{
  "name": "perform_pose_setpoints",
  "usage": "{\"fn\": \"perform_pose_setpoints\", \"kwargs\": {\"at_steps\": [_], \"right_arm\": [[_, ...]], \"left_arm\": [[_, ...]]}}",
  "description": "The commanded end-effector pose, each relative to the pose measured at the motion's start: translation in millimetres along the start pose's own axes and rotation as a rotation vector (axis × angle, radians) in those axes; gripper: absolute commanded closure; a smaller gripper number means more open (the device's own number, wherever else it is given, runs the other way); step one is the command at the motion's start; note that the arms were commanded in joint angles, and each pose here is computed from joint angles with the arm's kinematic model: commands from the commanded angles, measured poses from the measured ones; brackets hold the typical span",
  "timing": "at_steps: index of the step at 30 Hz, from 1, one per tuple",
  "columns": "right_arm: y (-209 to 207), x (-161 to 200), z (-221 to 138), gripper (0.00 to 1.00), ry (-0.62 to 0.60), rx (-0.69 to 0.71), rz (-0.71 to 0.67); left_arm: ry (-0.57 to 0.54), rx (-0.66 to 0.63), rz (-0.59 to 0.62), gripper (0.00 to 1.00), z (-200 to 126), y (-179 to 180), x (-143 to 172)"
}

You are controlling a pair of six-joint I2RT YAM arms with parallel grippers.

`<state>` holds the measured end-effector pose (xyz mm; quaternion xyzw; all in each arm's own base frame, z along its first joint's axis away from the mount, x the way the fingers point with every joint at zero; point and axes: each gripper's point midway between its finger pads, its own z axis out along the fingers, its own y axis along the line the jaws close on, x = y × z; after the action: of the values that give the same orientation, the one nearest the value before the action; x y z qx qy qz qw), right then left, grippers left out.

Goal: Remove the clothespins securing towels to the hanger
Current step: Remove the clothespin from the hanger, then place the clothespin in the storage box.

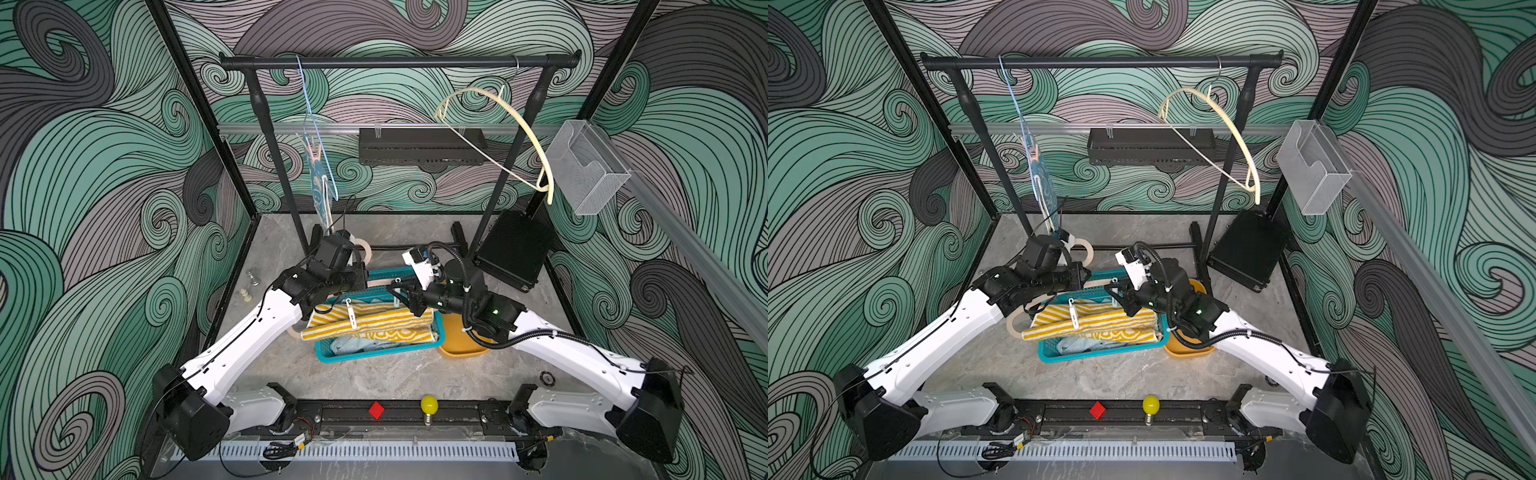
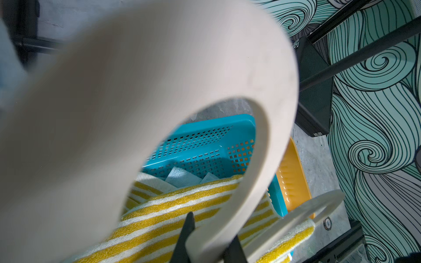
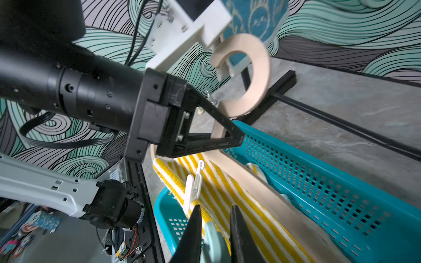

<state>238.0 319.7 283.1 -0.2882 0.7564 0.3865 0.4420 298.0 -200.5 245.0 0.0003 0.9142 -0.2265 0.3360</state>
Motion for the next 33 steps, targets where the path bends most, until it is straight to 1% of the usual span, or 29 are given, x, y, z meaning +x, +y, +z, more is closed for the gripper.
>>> {"fn": "perform_pose_setpoints", "kwargs": {"at_steps": [1, 5, 8, 11, 14, 21, 25, 30, 33], "right_arm": [[-27, 0, -26, 1.0, -0.005, 0.145, 0.035], [-54, -2, -60, 1.0, -0.031, 0.275, 0.07], [-80, 5, -83, 1.0, -0.045, 0.382, 0.109], [-108, 20, -99, 1.0, -0.025, 0.491, 0.173], [-132, 40, -107, 1.0, -0.003, 0.572, 0.242], [-176, 89, -114, 1.0, 0.056, 0.73, 0.354], [-193, 113, -110, 1.0, 0.093, 0.778, 0.409], [-208, 135, -103, 1.0, 0.129, 0.809, 0.453], [-214, 142, -98, 0.92, 0.142, 0.811, 0.48]], "left_arm": [[-0.08, -0.002, 0.017, 1.0, -15, -2, -15], [-0.113, -0.027, 0.014, 1.0, -24, 3, -20], [-0.128, -0.04, 0.024, 1.0, -29, 6, -21], [-0.132, -0.051, 0.031, 1.0, -31, 8, -22], [-0.13, -0.059, 0.034, 1.0, -32, 9, -22], [-0.147, -0.067, 0.051, 1.0, -41, 11, -24], [-0.161, -0.075, 0.056, 1.0, -46, 13, -25], [-0.166, -0.086, 0.061, 1.0, -47, 15, -26], [-0.166, -0.089, 0.063, 1.0, -47, 16, -25]]}}
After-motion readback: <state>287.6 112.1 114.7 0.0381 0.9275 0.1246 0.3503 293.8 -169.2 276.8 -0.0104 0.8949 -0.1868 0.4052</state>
